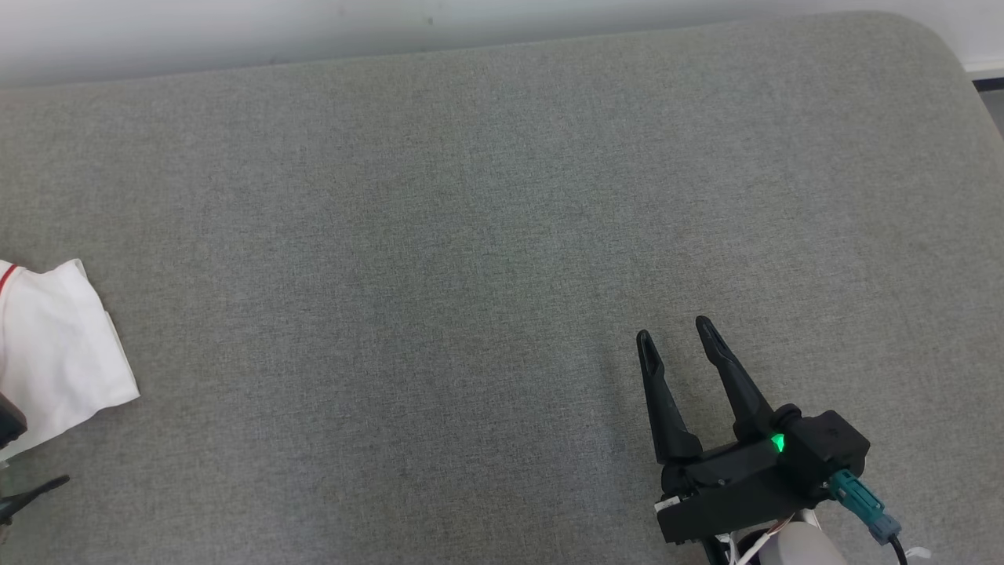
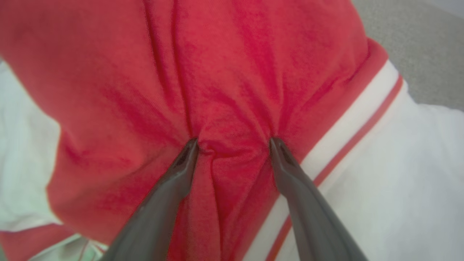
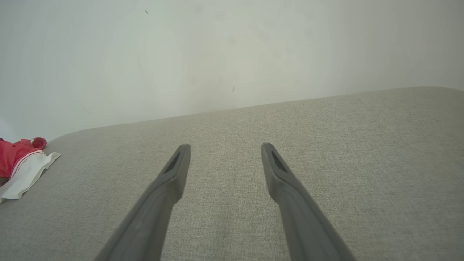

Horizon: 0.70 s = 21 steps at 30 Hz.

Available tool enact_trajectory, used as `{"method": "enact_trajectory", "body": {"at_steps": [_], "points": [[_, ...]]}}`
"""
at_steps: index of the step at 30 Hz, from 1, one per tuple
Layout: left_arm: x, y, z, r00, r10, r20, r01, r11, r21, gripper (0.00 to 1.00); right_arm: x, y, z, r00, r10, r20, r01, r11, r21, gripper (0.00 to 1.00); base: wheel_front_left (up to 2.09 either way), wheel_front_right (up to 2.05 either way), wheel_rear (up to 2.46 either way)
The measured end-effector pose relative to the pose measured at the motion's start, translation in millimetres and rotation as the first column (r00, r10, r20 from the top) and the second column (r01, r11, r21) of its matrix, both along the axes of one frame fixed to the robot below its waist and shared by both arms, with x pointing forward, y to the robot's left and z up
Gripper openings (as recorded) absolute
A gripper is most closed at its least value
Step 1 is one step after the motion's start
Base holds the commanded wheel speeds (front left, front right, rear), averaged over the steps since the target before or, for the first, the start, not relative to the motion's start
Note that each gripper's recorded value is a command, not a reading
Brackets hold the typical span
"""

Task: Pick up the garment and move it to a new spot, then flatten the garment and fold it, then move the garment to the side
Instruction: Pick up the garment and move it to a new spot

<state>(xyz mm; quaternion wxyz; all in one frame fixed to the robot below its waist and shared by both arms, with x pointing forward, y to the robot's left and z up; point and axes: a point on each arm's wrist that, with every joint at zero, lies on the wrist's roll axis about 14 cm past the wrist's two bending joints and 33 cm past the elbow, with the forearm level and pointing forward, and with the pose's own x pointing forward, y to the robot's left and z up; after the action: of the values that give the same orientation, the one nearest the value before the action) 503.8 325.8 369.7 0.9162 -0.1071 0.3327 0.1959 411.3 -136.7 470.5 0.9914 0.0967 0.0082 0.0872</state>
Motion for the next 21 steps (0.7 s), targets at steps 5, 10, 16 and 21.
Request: {"method": "enact_trajectory", "body": {"at_steps": [5,10,16,21], "points": [[-1,0,1,0.999,-0.024,-0.036,0.025,0.999,0.025,0.00,0,1,1,1.000,0.003,0.004,-0.003,1.000,-0.005,1.00,0.00,0.00,0.00],[2,1,8,0.998,-0.054,-0.016,0.055,0.997,0.045,0.00,2,3,1,1.000,0.010,0.005,-0.010,1.000,-0.002,1.00,0.00,0.00,0.00],[29,8,61,0.971,-0.101,0.215,0.073,0.988,0.136,0.00,2,5,5,1.000,0.013,0.015,-0.013,1.000,0.002,1.00,0.00,0.00,0.00],[48,4,123,0.888,-0.159,0.432,0.074,0.975,0.207,0.00,-1,8,9,1.000,0.020,0.023,-0.021,1.000,0.011,1.00,0.00,0.00,0.00]]}}
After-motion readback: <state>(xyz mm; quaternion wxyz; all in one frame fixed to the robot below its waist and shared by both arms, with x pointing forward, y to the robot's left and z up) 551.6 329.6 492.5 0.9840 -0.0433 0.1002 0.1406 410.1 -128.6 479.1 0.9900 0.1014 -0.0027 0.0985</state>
